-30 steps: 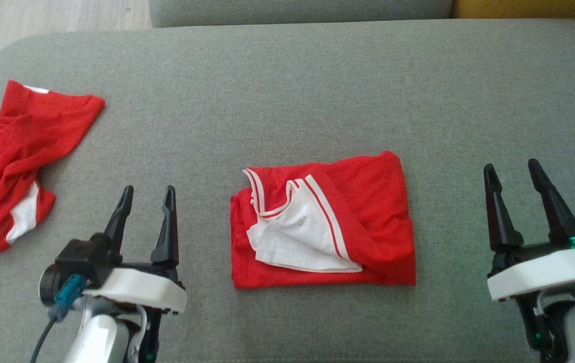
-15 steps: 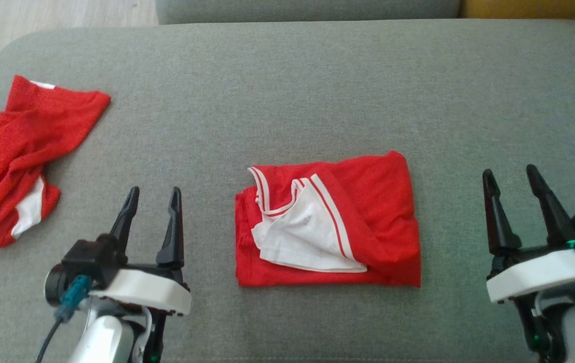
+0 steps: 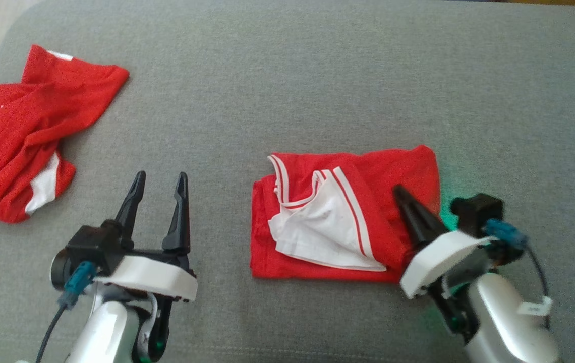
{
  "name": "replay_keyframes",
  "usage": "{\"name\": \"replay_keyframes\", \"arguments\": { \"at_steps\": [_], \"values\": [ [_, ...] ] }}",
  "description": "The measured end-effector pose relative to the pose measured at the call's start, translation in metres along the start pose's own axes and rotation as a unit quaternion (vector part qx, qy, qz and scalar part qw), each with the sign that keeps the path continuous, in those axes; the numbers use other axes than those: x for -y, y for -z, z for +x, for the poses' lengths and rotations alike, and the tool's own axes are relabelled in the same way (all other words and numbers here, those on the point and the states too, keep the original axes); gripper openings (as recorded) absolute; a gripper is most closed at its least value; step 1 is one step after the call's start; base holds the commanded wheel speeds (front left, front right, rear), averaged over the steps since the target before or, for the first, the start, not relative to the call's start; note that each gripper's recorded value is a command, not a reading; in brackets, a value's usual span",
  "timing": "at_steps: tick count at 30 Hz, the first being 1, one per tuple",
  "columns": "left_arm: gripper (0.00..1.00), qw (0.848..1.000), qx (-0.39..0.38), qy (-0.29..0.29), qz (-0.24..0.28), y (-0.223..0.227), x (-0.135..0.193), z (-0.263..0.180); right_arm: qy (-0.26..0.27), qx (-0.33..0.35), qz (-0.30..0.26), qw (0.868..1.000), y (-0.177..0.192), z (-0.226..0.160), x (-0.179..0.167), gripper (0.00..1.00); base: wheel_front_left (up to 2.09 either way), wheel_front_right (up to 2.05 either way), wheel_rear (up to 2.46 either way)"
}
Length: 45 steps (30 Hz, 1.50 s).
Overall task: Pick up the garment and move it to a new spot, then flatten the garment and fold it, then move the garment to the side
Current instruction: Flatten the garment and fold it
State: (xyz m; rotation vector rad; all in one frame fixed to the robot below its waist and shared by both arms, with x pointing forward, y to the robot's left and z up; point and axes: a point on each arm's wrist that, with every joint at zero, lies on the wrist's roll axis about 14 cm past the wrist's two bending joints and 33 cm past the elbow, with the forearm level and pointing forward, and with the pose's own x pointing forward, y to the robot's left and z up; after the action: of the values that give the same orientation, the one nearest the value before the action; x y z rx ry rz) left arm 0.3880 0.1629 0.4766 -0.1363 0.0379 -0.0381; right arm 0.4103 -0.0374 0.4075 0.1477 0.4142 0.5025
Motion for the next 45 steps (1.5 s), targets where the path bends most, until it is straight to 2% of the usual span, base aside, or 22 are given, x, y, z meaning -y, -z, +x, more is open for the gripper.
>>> {"name": "replay_keyframes", "arguments": {
  "at_steps": [7,14,18,22,24,29,32,38,45],
  "values": [
    [1.0,1.0,-0.006,-0.01,-0.001,0.005,-0.005,-0.001,-0.076,-0.013,0.007,0.997,0.013,0.016,-0.048,0.0,0.0,0.0,0.0],
    [1.0,1.0,-0.011,-0.007,-0.006,0.009,-0.002,0.001,-0.168,-0.04,0.015,0.985,0.025,0.005,-0.106,0.0,0.0,0.0,0.0],
    [1.0,1.0,-0.012,-0.003,-0.007,0.01,0.001,0.003,-0.181,-0.035,0.022,0.983,0.021,0.0,-0.109,0.0,0.0,0.0,0.0],
    [1.0,1.0,-0.011,0.001,-0.007,0.01,0.003,0.004,-0.151,0.029,0.032,0.988,-0.013,0.001,-0.085,0.0,0.0,0.0,0.0],
    [1.0,1.0,-0.008,0.005,-0.007,0.009,0.005,0.005,-0.109,0.072,0.035,0.991,-0.036,0.001,-0.057,1.0,0.0,0.0,0.0],
    [1.0,1.0,0.003,0.012,-0.005,0.001,0.009,0.006,0.006,0.157,0.014,0.988,-0.077,-0.02,0.015,1.0,0.0,0.0,0.0],
    [1.0,1.0,0.014,0.017,-0.004,-0.007,0.011,0.005,0.061,0.186,-0.004,0.981,-0.091,-0.039,0.042,1.0,0.0,0.0,0.0],
    [1.0,1.0,0.021,0.014,-0.003,-0.014,0.008,-0.004,0.115,0.213,-0.044,0.969,-0.106,-0.076,0.057,1.0,0.0,0.0,0.0],
    [1.0,1.0,0.019,0.016,0.004,-0.016,0.008,-0.018,0.155,0.197,-0.052,0.967,-0.095,-0.109,0.066,1.0,0.0,0.0,0.0]
  ]
}}
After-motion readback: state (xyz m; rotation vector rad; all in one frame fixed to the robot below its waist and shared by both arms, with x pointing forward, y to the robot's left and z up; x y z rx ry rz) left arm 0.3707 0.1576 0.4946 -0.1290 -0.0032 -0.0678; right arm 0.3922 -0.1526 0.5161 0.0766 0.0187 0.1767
